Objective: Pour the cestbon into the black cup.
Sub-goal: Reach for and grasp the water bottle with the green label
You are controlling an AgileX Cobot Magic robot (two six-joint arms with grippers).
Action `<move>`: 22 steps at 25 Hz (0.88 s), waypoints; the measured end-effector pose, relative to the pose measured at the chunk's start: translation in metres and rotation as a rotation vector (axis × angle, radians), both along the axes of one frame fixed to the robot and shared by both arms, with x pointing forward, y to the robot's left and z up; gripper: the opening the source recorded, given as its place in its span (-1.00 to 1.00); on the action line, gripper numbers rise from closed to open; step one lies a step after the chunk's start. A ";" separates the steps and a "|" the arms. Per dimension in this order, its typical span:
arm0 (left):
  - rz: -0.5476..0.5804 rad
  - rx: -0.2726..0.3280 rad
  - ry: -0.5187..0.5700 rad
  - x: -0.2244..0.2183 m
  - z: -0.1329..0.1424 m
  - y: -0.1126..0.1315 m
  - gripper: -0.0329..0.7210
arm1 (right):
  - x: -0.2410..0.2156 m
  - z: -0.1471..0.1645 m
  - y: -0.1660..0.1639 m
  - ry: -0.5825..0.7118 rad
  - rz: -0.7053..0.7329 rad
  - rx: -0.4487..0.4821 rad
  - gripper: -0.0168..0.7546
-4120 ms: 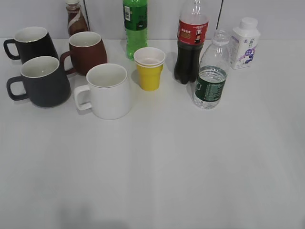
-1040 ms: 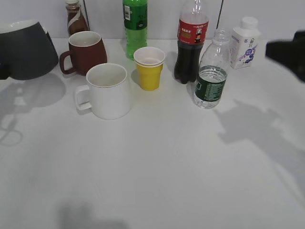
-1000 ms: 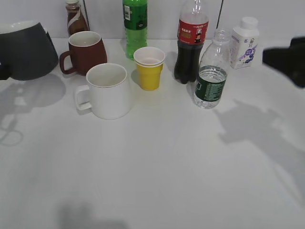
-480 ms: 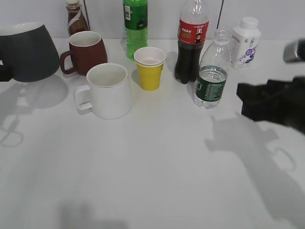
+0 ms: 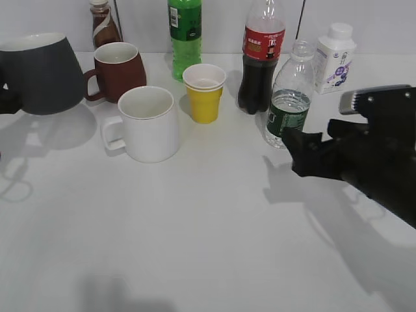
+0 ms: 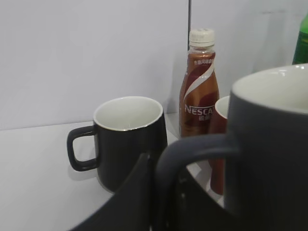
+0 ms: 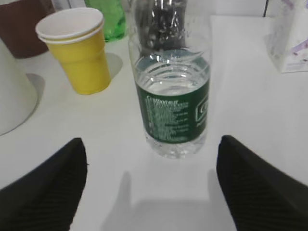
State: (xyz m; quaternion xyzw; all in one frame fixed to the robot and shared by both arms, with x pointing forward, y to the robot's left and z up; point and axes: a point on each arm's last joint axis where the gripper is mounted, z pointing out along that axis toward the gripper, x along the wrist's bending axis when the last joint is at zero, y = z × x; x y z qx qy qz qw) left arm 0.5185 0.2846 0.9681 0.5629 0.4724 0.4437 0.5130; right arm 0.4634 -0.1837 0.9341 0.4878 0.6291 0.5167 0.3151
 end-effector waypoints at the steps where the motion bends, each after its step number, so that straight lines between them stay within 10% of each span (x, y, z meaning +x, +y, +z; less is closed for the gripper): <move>1: -0.002 0.001 0.000 0.000 0.000 0.000 -0.81 | 0.005 -0.003 0.002 -0.002 -0.004 -0.001 0.71; 14: -0.036 0.022 0.000 -0.001 0.000 -0.003 -0.81 | 0.082 -0.031 0.024 -0.017 -0.139 0.017 0.70; 18: -0.131 0.079 0.001 -0.003 -0.001 -0.011 -0.81 | 0.092 -0.033 0.025 -0.023 -0.159 0.011 0.20; 22: -0.222 0.142 0.016 -0.012 0.008 -0.028 -0.81 | 0.083 -0.024 0.031 -0.006 -0.025 -0.062 0.20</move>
